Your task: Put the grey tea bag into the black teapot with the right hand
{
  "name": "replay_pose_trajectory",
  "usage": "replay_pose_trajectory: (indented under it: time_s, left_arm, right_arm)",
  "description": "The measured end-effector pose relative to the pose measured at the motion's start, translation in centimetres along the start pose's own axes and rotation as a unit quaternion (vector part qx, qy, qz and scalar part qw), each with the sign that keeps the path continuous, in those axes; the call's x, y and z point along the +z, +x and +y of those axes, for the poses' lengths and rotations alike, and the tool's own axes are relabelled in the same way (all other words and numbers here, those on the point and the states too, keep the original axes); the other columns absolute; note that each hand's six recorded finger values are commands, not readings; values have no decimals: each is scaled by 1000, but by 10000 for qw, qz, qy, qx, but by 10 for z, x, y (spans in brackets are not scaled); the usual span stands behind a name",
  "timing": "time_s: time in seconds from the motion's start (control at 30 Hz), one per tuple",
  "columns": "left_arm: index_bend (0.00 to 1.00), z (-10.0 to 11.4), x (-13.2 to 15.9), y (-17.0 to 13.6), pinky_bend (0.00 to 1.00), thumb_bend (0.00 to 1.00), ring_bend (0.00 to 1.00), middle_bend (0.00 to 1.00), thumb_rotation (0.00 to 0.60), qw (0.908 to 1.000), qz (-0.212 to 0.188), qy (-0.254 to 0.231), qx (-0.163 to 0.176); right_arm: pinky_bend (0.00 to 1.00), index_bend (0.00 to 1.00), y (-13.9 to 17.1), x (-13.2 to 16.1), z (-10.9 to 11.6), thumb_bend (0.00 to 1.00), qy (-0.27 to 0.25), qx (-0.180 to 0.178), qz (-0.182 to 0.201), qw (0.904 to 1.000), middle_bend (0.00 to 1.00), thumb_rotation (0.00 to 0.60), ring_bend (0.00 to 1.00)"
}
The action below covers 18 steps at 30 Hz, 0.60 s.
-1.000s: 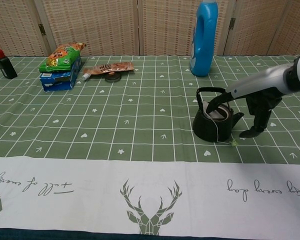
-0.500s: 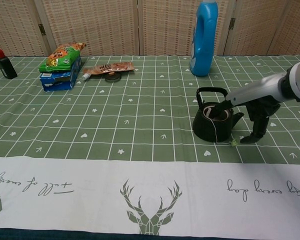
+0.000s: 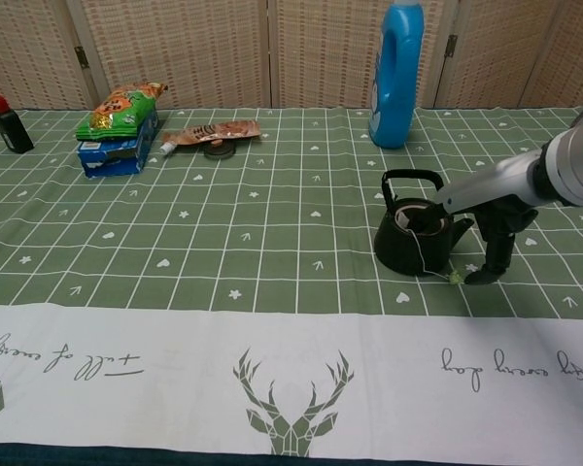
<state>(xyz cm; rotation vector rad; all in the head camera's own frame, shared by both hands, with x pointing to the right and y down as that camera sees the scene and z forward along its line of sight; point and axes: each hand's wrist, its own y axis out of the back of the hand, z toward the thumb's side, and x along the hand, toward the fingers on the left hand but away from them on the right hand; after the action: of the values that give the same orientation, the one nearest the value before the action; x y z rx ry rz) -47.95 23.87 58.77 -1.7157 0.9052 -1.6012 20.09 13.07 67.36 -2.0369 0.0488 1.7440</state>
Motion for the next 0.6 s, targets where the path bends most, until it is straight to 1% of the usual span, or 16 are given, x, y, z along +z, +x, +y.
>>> replay_pose_trajectory:
  time_s: [0.3, 0.4, 0.6]
  left_arm:
    - [0, -4, 3, 0, 105, 157, 58, 49, 600, 9999, -16, 91, -41]
    - [0, -5, 3, 0, 106, 157, 58, 49, 600, 9999, -12, 107, -49]
    - [0, -7, 4, 1, 106, 157, 59, 49, 600, 9998, -5, 158, -83]
  right_arm:
    - [918, 79, 36, -6, 13, 401, -48, -298, 4, 9995, 47, 600, 1000]
    - [890, 79, 49, -7, 19, 401, -67, -466, 72, 9989, 37, 600, 996]
    - [823, 71, 78, -6, 26, 401, -39, -917, 306, 9953, 1, 600, 940]
